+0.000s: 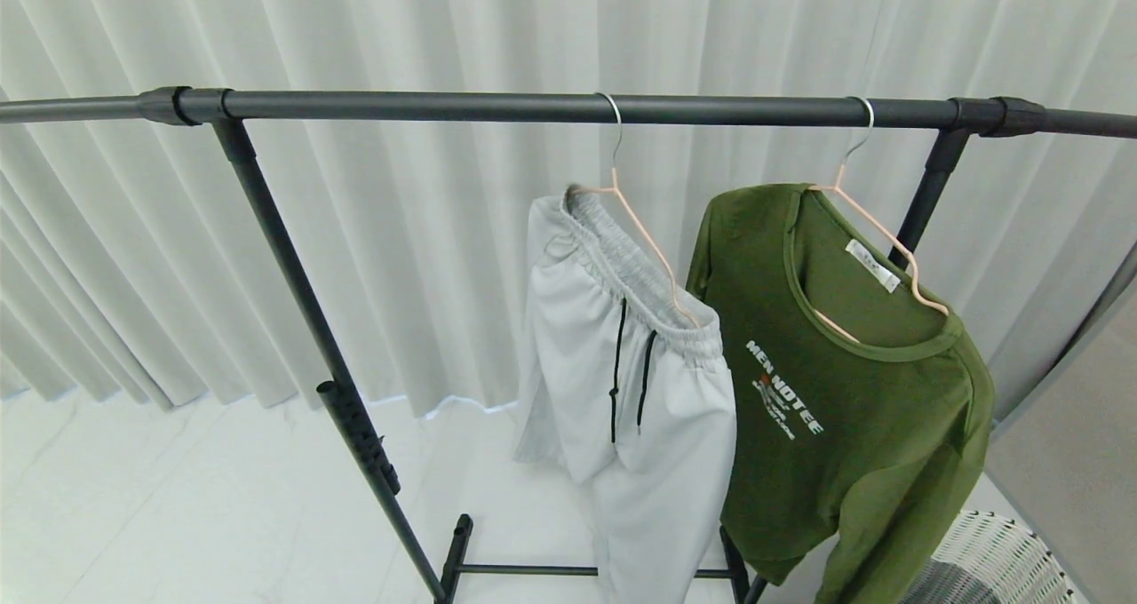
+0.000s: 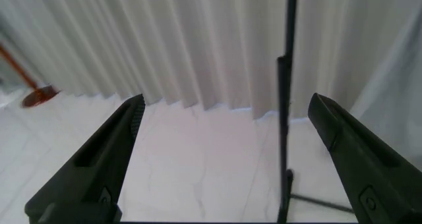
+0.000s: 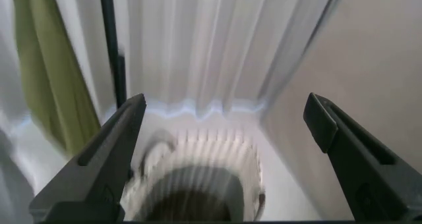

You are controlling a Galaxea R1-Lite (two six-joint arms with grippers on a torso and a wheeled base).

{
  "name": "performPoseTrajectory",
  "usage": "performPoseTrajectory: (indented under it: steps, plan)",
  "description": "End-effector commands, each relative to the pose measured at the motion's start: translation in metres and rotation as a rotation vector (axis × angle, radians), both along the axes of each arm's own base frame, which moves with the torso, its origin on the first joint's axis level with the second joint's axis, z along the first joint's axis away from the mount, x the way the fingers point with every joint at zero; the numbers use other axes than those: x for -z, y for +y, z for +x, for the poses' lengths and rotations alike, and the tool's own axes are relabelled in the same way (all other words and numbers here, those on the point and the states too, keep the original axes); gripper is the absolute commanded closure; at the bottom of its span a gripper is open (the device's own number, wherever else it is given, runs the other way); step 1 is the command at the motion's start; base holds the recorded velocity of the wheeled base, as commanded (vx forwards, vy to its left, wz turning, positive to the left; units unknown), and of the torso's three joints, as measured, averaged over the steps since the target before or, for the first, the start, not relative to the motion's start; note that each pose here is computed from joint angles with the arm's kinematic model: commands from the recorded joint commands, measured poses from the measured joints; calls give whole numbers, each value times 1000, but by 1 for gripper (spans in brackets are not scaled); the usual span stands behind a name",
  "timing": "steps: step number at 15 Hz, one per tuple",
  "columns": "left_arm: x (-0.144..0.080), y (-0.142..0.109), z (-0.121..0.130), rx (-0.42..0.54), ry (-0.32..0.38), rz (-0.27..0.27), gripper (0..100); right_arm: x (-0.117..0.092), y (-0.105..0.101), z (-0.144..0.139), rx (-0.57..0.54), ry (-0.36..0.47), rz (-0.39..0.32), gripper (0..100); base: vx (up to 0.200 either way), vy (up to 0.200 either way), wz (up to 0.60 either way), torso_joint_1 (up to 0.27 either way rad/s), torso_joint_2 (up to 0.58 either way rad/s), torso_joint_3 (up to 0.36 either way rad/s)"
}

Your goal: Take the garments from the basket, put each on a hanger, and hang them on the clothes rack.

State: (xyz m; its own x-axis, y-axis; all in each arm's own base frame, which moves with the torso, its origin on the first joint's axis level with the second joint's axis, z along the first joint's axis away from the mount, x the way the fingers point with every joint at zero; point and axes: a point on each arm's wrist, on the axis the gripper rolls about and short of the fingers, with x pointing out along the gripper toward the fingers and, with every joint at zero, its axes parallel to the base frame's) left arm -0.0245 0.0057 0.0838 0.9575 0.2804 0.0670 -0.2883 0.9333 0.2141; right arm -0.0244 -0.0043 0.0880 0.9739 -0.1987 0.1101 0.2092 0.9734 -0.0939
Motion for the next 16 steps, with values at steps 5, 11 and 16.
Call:
performPoseTrajectory:
  steps: [5,11,16]
  plan:
    - [2,-5,1,255,-18,-167,0,6,4,1,-197,50,11,0,0,0,0,0,0,0]
    - [4,-8,1,373,27,-173,0,13,5,1,-234,128,31,0,0,0,0,0,0,0]
    - [8,-9,1,424,57,-106,0,13,5,1,-224,130,16,0,0,0,0,0,0,0]
